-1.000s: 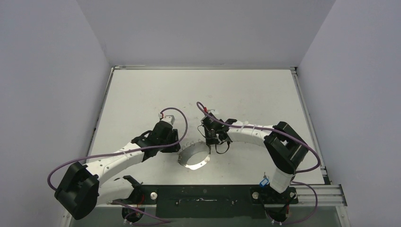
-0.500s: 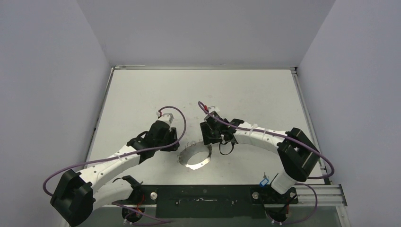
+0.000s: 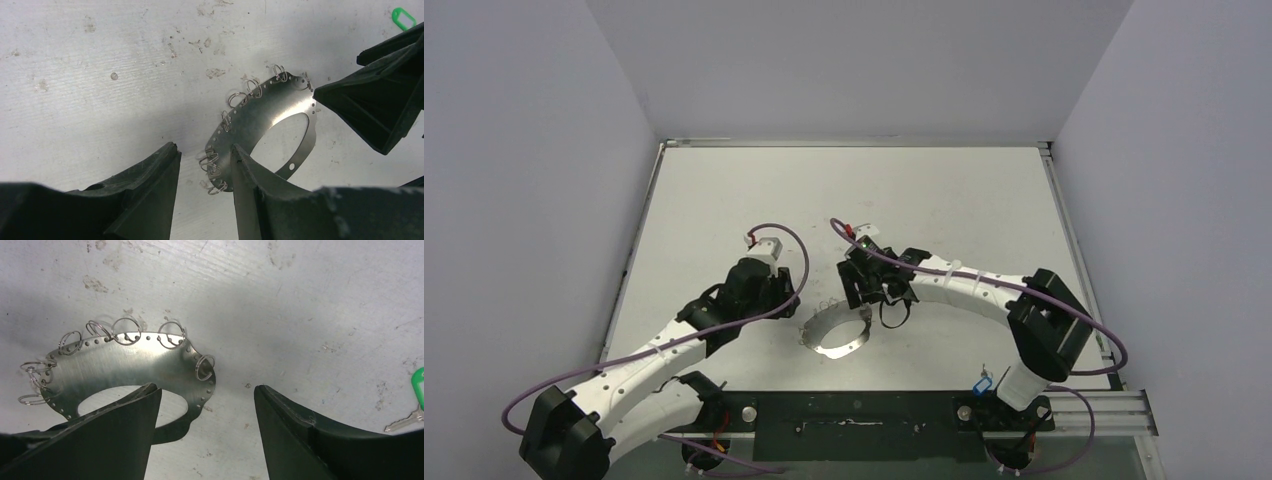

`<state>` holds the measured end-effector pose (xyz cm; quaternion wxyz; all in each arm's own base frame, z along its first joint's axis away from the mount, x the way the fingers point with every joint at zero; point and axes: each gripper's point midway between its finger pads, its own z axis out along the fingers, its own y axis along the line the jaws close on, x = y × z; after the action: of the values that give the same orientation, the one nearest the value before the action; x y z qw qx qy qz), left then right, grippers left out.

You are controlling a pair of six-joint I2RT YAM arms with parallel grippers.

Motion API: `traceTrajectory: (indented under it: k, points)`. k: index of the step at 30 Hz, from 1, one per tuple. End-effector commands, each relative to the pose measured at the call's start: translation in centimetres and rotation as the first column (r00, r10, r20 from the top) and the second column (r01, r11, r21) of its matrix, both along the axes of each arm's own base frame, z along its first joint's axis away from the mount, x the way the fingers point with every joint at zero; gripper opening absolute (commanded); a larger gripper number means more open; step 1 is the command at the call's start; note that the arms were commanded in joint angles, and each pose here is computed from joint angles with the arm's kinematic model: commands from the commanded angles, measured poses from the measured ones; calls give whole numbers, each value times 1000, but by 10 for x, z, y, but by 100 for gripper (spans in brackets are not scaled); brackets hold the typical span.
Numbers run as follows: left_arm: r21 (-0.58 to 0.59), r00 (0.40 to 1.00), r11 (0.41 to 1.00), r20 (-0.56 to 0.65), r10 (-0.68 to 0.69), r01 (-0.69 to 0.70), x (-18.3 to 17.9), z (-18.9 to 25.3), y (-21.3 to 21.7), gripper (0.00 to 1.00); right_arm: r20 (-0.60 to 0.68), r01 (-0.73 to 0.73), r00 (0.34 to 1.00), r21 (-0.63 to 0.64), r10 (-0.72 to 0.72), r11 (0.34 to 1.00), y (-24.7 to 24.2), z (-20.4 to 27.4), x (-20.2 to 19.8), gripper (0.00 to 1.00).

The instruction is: Put the keys on the keyring

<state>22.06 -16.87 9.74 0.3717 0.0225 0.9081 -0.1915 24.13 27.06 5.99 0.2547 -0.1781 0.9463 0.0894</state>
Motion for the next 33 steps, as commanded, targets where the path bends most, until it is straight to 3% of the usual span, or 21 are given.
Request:
traceTrajectory:
  k: [1,9,14,19,28,33]
  points:
    - [-3,1000,1000,29,9,-9,3,2,3,40,55,5,998,-99,1,995,5,3,9,69]
    - [7,1000,1000,13,23,-23,-1,-2,10,40,33,-5,999,-157,10,988,12,-20,11,47]
    - [7,998,998,28,58,-58,-2,0,17,40,57,5,998,-172,5,985,8,-17,14,19]
    - [2,997,998,43,64,-64,-1,3,18,40,74,4,997,-172,8,985,4,-11,14,1]
    - [-7,997,999,61,52,-51,2,8,15,40,89,-43,995,-94,52,995,9,4,11,0]
    - [-18,997,999,77,30,-29,3,12,12,40,62,-99,994,57,95,993,23,8,6,0]
